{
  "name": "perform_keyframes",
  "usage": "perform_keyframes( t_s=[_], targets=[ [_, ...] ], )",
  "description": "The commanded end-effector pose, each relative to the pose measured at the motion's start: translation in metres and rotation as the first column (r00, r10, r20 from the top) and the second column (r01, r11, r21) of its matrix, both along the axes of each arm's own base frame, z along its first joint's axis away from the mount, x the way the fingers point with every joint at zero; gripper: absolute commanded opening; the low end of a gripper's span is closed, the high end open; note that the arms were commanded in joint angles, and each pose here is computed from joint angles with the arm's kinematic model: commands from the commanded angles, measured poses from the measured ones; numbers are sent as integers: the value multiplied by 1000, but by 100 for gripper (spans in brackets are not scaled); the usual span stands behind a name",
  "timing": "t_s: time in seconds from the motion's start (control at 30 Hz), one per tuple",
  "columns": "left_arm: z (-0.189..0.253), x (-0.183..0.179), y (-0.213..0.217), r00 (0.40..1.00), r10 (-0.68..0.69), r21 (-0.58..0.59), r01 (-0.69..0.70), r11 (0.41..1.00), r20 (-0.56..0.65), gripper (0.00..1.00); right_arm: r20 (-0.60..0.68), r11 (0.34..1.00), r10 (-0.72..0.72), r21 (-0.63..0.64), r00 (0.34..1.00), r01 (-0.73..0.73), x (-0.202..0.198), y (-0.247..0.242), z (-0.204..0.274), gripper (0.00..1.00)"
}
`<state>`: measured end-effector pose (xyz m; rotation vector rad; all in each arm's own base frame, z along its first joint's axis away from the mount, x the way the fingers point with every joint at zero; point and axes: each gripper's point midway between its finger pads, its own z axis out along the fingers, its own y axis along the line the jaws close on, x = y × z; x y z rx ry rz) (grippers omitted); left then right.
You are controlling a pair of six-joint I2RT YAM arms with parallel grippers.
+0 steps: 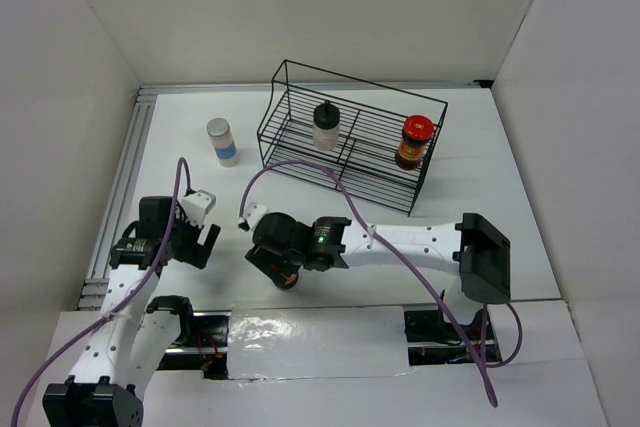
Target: Organize the condiment bottles
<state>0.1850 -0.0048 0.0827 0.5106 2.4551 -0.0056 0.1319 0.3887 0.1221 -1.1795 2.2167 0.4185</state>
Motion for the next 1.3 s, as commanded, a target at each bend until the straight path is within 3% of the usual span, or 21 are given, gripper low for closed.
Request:
perform_keyframes(
  t_s=[0.0,0.1,0.17,0.53,0.77,1.0,1.27],
  targets=[
    [0,1,-2,1000,-4,-12,4,1000,12,99,41,998,14,68,999,-17,9,18,28,47],
    [-1,2,-2,1000,-9,-10,9,1000,10,99,66,996,25,82,998,-30,14,21,53,13],
    [2,5,-3,1000,-15,-16,15,1000,17,99,85,996,15,91,996,-22,22,21,71,0],
    [16,14,-13,998,-42,-64,45,997,45,99,259,941,-235,302,937,152,96,-41,237,0],
    [42,22,-28,990,-83,-130,97,987,112,99,352,825,-524,437,775,359,167,-128,302,0],
    [48,27,-30,988,-99,-132,115,985,122,99,414,759,-642,459,645,462,219,-186,322,0],
    [42,29,-30,989,-99,-133,114,985,113,99,369,728,-684,394,629,561,266,-220,287,0]
  ],
)
